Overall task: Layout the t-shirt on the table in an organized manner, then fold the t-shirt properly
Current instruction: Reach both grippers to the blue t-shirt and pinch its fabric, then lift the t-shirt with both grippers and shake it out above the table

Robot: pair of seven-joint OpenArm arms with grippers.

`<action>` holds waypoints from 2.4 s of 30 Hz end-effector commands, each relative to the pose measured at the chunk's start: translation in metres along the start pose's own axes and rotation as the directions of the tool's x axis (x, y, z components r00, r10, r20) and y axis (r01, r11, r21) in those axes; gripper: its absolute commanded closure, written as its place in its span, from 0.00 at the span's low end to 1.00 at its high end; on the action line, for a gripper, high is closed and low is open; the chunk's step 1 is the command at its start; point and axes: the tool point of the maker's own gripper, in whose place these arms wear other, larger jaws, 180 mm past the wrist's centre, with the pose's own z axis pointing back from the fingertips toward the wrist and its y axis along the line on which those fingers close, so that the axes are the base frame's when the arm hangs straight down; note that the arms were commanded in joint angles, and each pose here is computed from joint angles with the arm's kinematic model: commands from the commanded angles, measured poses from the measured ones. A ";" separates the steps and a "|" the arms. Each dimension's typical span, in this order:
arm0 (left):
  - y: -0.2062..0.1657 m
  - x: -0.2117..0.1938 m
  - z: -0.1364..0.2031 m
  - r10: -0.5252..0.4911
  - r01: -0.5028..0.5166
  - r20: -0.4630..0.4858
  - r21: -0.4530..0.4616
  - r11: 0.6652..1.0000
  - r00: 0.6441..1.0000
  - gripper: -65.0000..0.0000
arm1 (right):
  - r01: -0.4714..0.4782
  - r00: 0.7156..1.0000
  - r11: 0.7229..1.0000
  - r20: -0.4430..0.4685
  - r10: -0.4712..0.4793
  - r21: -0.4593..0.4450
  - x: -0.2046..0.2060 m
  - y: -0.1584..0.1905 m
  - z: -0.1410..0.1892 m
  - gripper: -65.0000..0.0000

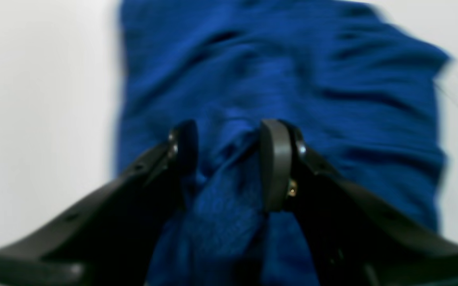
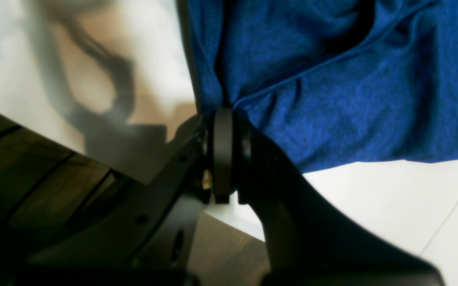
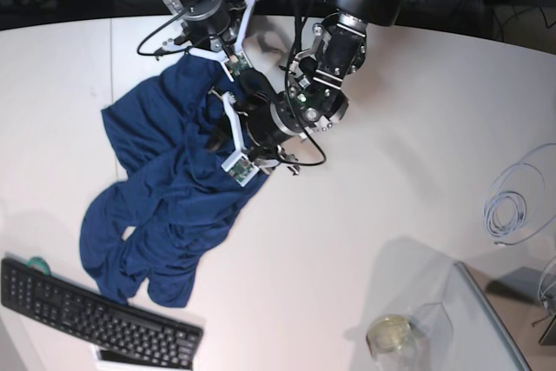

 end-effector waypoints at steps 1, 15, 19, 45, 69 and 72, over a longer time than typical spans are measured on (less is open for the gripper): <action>0.005 0.016 -0.005 0.007 -0.007 0.041 0.009 1.000 0.999 0.63 | -0.001 0.999 1.000 0.033 0.001 -0.006 0.008 0.000 0.003 1.00; 0.075 0.097 0.029 -0.080 0.028 0.211 0.237 0.971 0.974 1.00 | 0.024 0.992 0.999 0.124 -0.020 -0.028 0.048 -0.015 0.024 1.00; 0.087 0.129 0.050 -0.133 0.064 0.218 0.293 0.954 0.967 1.00 | 0.010 0.985 0.996 0.172 0.005 -0.089 0.085 -0.049 0.040 1.00; 0.085 0.272 0.051 -0.341 0.190 0.328 0.413 0.891 0.881 1.00 | 0.032 0.975 0.922 0.215 0.056 -0.386 0.113 -0.200 0.082 1.00; 0.060 0.358 0.036 -0.455 0.175 0.538 0.491 0.853 0.709 1.00 | -0.114 0.947 0.772 0.166 0.275 -0.626 0.138 -0.320 0.139 1.00; 0.051 0.377 0.057 -0.538 0.209 0.551 0.548 0.810 0.638 1.00 | -0.180 0.931 0.688 0.104 0.350 -0.703 0.159 -0.339 0.155 1.00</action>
